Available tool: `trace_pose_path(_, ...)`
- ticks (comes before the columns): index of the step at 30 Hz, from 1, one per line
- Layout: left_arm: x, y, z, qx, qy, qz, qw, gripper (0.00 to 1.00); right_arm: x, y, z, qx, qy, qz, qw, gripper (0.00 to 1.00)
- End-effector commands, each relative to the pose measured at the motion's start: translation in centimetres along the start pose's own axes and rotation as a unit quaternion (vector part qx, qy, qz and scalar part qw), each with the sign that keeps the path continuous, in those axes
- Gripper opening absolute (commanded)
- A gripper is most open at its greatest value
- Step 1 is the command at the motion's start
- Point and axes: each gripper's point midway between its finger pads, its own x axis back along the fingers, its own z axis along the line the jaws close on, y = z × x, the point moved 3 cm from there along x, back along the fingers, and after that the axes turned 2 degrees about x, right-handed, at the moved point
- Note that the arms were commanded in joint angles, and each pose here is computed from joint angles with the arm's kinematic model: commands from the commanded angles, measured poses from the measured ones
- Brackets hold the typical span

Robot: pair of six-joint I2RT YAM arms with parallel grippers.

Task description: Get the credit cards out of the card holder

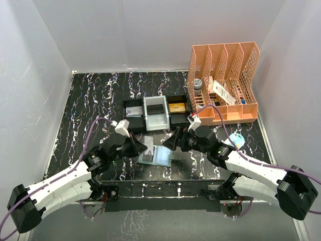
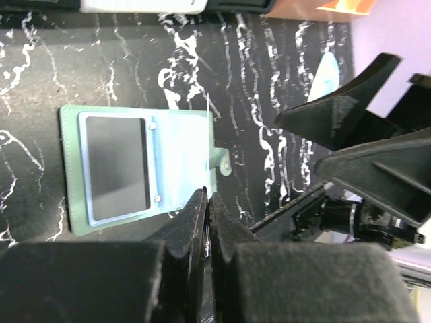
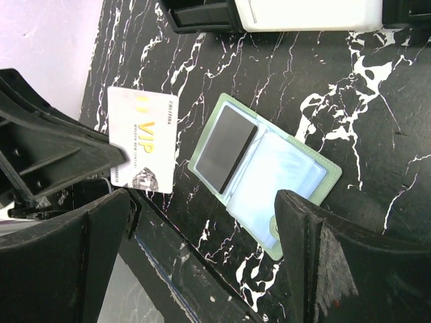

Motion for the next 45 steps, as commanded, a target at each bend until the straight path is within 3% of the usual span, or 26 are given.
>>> trace_pose_path(1, 1.0, 1.4, -2.2, 0.003, -0.095, -0.008, 0.995, 0.0, 0.8, 1.9, 1.8, 0.012, 0.039, -0.042, 0.998, 0.88)
trace_pose_path(8, 2.8, 3.6, -3.5, 0.036, -0.193, 0.01, 0.98, 0.0, 1.8, 2.9, 4.8, 0.019, 0.105, -0.039, 0.993, 0.88)
trace_pose_path(17, 4.5, 4.4, -7.3, 0.027, -0.322, 0.034, 0.946, 0.0, 4.7, 5.7, 7.4, 0.029, 0.156, -0.119, 0.98, 0.87)
trace_pose_path(22, 4.8, 4.4, -7.8, 0.039, -0.353, 0.031, 0.934, 0.0, 5.2, 5.2, 10.3, 0.019, 0.236, -0.077, 0.968, 0.85)
trace_pose_path(27, 4.9, 4.1, -7.9, 0.051, -0.379, 0.032, 0.924, 0.0, 4.5, 5.2, 11.1, 0.02, 0.242, -0.042, 0.969, 0.8)
trace_pose_path(45, 5.4, 3.7, -7.7, 0.047, -0.373, 0.033, 0.926, 0.0, 2.7, 4.0, 11.9, -0.023, 0.308, 0.003, 0.951, 0.33)
